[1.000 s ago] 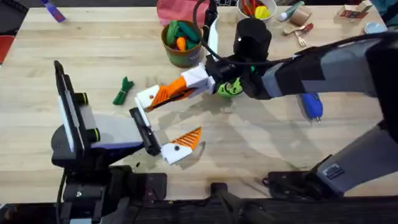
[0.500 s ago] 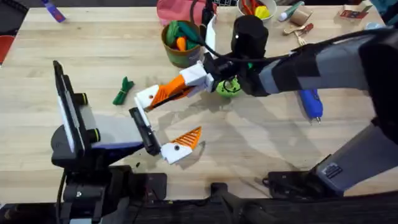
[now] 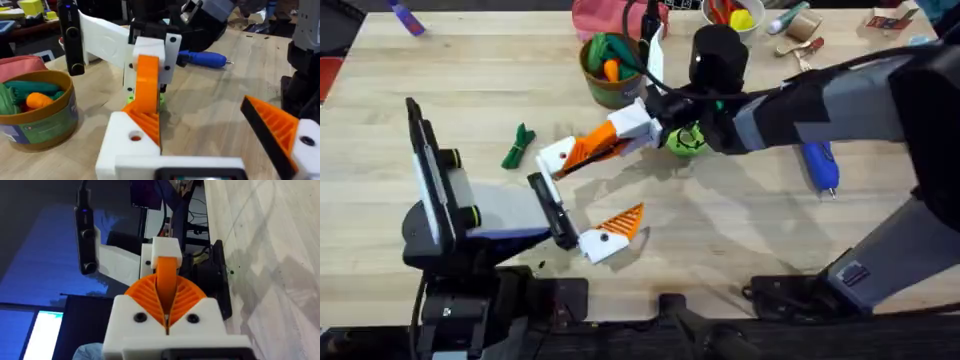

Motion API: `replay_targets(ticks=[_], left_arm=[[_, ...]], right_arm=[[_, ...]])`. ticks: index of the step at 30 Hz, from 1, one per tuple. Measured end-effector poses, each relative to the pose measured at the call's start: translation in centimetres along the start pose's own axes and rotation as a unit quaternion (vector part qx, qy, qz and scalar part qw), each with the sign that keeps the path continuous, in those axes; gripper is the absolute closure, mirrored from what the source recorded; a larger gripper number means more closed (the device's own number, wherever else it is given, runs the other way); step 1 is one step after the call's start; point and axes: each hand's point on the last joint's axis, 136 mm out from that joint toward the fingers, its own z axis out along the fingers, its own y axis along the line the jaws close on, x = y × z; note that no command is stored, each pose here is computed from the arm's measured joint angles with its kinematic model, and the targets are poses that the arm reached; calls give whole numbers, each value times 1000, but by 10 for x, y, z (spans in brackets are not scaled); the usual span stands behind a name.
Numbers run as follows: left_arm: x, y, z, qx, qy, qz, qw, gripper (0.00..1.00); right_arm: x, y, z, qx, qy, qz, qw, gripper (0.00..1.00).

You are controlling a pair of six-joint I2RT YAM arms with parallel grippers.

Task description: Pick up the gripper from the table and insert it into the empty holder that is missing its gripper. Then pick up a screw, insert it into the mounting hole, and use the screwdriver to tighten it. Finally, clean up the table by picking up the vegetable and placing it into the bucket.

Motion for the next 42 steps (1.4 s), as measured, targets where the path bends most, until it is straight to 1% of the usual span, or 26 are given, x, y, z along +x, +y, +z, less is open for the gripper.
replay_targets(ticks=[31,32,35,38,39,40,41,42], left_arm=[[0,0,0,1,0,0,1000,14],[0,0,0,1,0,0,1000,14],[0,-1,0,3,0,0,1000,14],[0,-1,0,3,0,-1,1000,14],[0,-1,0,4,0,-1,1000,16],[0,-1,0,4,0,-1,1000,15],[0,-1,0,4,0,-1,1000,15],[0,-1,0,4,0,-1,1000,15]], right_arm=[[1,0,1,0,1,0,1000,990],[1,0,1,0,1,1,1000,943],[0,0,1,0,-1,0,1000,711],[-1,0,1,1,-3,-1,1000,416],[-1,0,1,1,-3,-1,1000,286],[-1,0,1,1,-3,-1,1000,182],[-2,0,1,1,-4,-2,1000,108],[-2,0,1,1,-4,-2,1000,89]])
